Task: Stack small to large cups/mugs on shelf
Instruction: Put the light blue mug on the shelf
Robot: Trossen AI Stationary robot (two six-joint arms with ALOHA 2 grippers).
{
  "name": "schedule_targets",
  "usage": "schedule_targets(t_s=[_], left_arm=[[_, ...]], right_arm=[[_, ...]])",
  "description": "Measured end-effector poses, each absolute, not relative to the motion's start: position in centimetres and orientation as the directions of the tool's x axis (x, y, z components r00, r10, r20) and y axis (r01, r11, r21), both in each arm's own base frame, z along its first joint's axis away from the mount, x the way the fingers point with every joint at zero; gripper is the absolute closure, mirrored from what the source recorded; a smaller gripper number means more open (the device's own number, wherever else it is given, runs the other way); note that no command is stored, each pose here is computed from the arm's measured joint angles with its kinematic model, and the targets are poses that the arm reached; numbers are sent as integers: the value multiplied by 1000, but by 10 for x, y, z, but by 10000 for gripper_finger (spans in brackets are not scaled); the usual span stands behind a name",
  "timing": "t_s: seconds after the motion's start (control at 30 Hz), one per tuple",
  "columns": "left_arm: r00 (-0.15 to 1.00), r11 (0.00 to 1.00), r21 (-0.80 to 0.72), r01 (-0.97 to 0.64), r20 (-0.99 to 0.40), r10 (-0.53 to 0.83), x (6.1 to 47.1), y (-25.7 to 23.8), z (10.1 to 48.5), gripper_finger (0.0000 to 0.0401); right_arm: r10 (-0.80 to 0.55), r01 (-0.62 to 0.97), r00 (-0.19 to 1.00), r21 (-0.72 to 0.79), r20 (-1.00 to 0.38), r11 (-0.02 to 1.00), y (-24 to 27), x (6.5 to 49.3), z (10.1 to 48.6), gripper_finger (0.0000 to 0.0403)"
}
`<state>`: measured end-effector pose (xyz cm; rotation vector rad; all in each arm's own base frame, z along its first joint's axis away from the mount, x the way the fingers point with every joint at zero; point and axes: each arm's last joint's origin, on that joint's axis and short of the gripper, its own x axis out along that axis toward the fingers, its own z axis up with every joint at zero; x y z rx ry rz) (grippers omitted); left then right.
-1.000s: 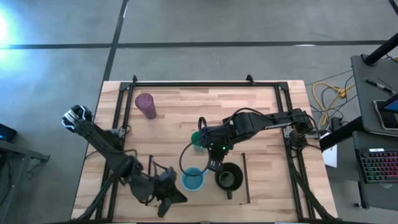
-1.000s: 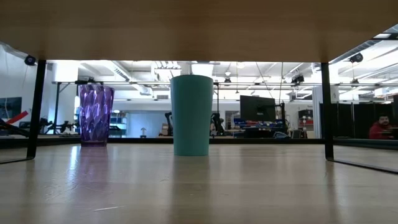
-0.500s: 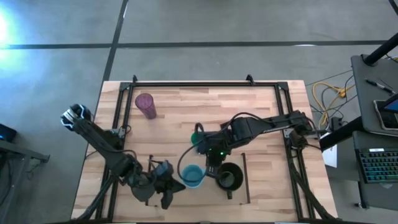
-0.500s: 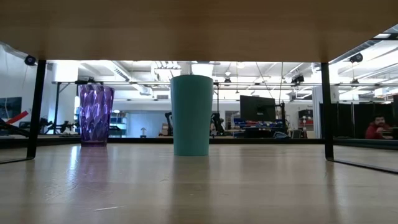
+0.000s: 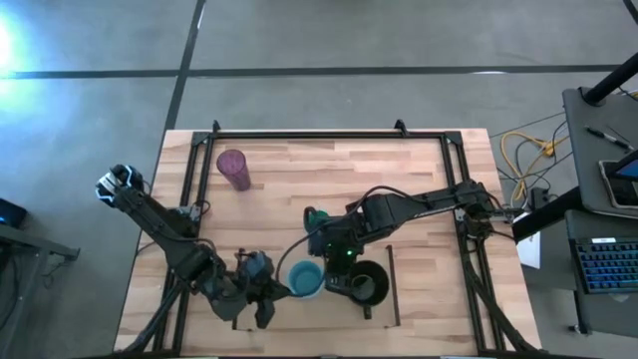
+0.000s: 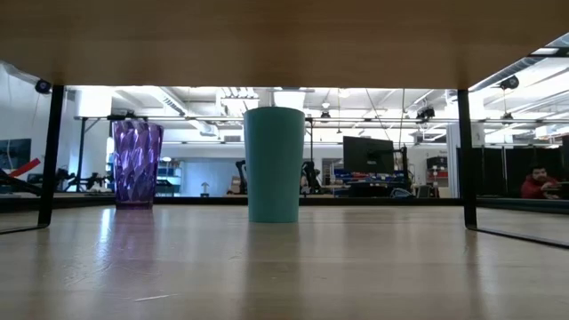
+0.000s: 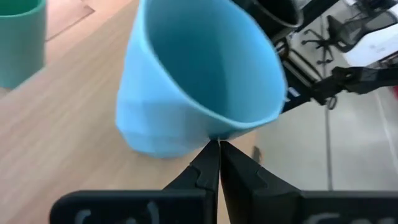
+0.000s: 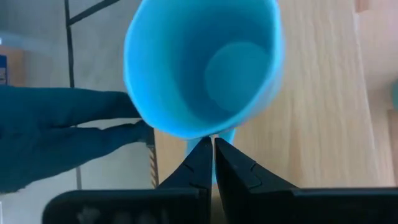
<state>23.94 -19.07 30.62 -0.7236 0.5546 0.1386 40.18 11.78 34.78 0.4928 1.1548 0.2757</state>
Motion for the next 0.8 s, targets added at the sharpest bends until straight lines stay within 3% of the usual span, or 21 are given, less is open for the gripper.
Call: schedule_targets(t_s=[0.27, 0.8], left_arm=[[842, 764, -535, -360, -539, 19, 240, -184, 303, 401], [831, 774, -497, -392, -553, 65, 234, -166, 313, 401]], right_arm=[[506, -17, 360, 537, -784, 843, 120, 401, 348, 391], [595, -183, 326, 568, -735, 802, 121, 398, 354, 390]])
